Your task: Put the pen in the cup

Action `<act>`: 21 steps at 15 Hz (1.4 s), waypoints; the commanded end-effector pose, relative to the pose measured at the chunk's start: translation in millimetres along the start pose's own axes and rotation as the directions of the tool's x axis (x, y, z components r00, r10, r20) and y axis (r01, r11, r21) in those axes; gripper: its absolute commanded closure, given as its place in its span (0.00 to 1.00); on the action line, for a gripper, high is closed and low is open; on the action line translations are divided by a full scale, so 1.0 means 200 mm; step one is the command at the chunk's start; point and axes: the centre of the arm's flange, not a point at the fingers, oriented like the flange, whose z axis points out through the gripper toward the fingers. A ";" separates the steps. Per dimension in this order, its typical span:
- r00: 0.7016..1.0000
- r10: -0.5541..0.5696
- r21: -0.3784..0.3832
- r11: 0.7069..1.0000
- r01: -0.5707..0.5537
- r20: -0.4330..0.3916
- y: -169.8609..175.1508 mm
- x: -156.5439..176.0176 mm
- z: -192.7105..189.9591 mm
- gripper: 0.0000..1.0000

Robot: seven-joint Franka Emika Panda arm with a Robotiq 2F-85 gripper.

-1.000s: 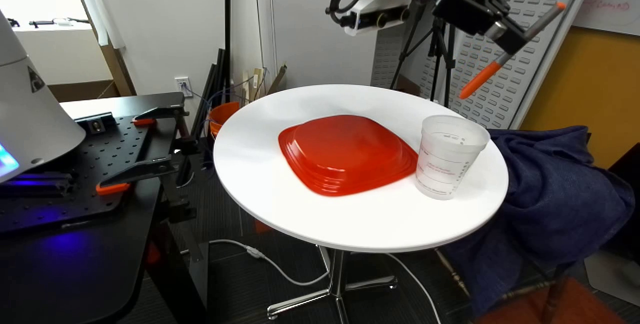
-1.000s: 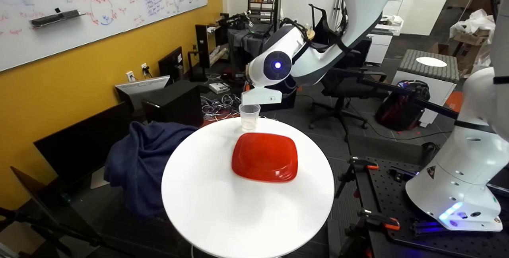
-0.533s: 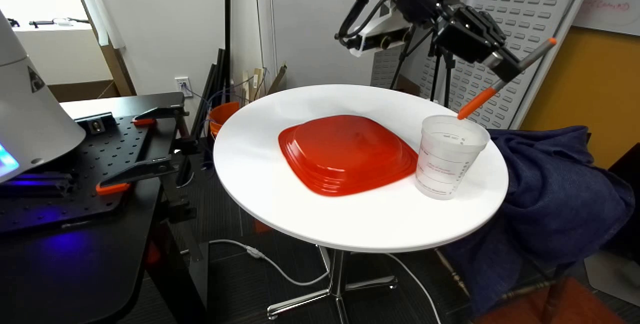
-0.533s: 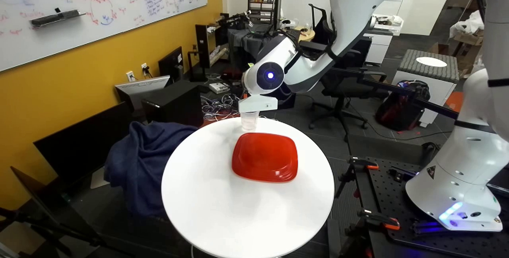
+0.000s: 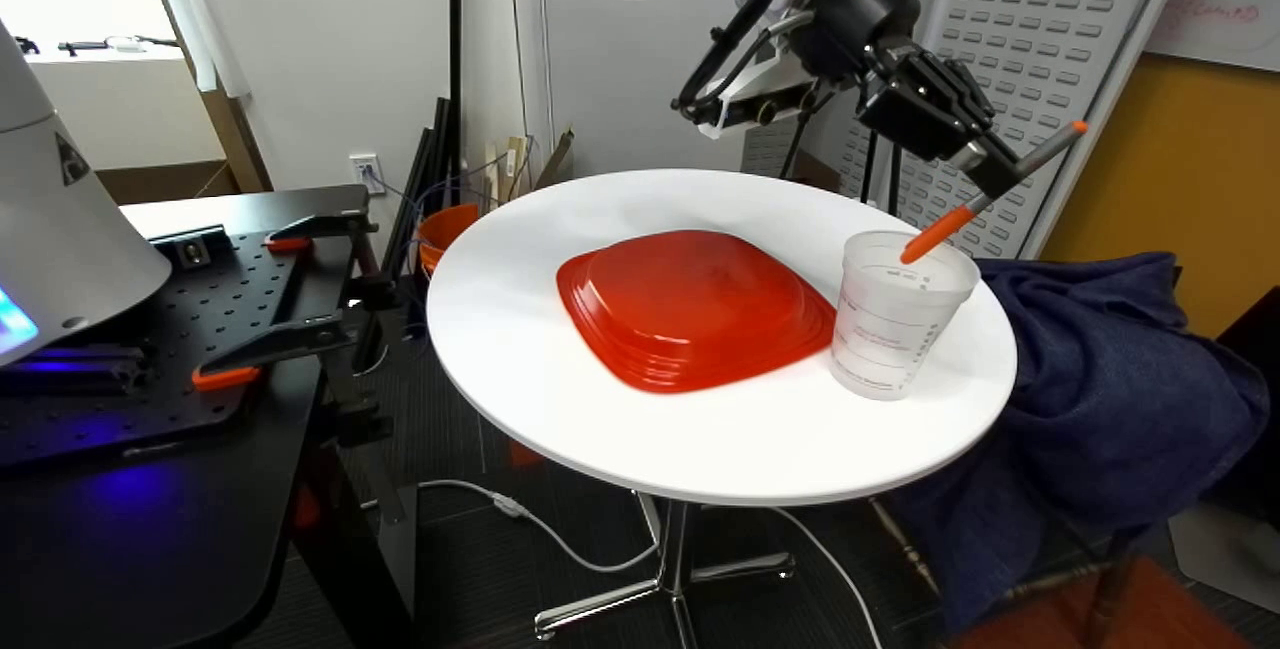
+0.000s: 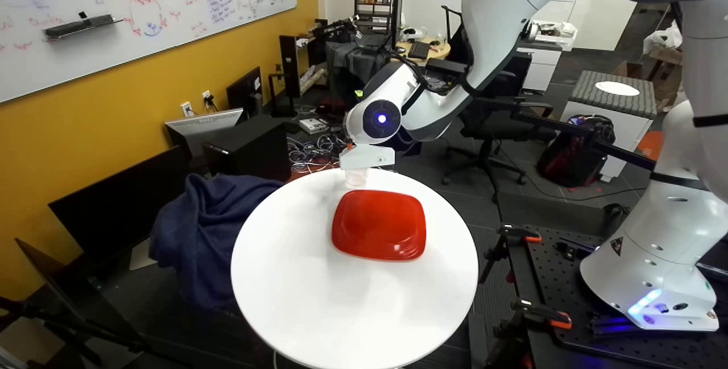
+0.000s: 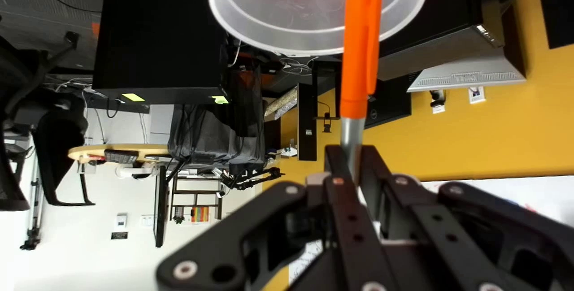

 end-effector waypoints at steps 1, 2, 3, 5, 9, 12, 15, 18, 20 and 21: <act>1.000 0.023 -0.003 1.000 -0.023 -0.010 -0.04 -0.01 0.01 0.57; 1.000 0.024 -0.003 1.000 -0.024 -0.010 -0.04 -0.01 0.00 0.51; 1.000 0.025 -0.002 1.000 -0.025 -0.009 -0.04 -0.01 0.00 0.43; 1.000 0.027 -0.001 1.000 -0.027 -0.008 -0.04 -0.01 0.00 0.27; 0.999 0.030 0.003 1.000 -0.030 -0.012 -0.03 -0.01 -0.02 0.01; 0.999 0.034 0.008 0.999 -0.034 -0.019 -0.02 0.00 -0.05 0.00; 0.999 0.045 0.019 0.999 -0.044 -0.029 -0.02 0.01 -0.09 0.00; 0.998 0.059 0.035 0.998 -0.058 -0.038 -0.03 0.03 -0.14 0.00; 0.997 0.069 0.060 0.996 -0.067 -0.041 -0.05 0.04 -0.18 0.00; 0.997 0.071 0.081 0.994 -0.068 -0.038 -0.06 0.04 -0.20 0.00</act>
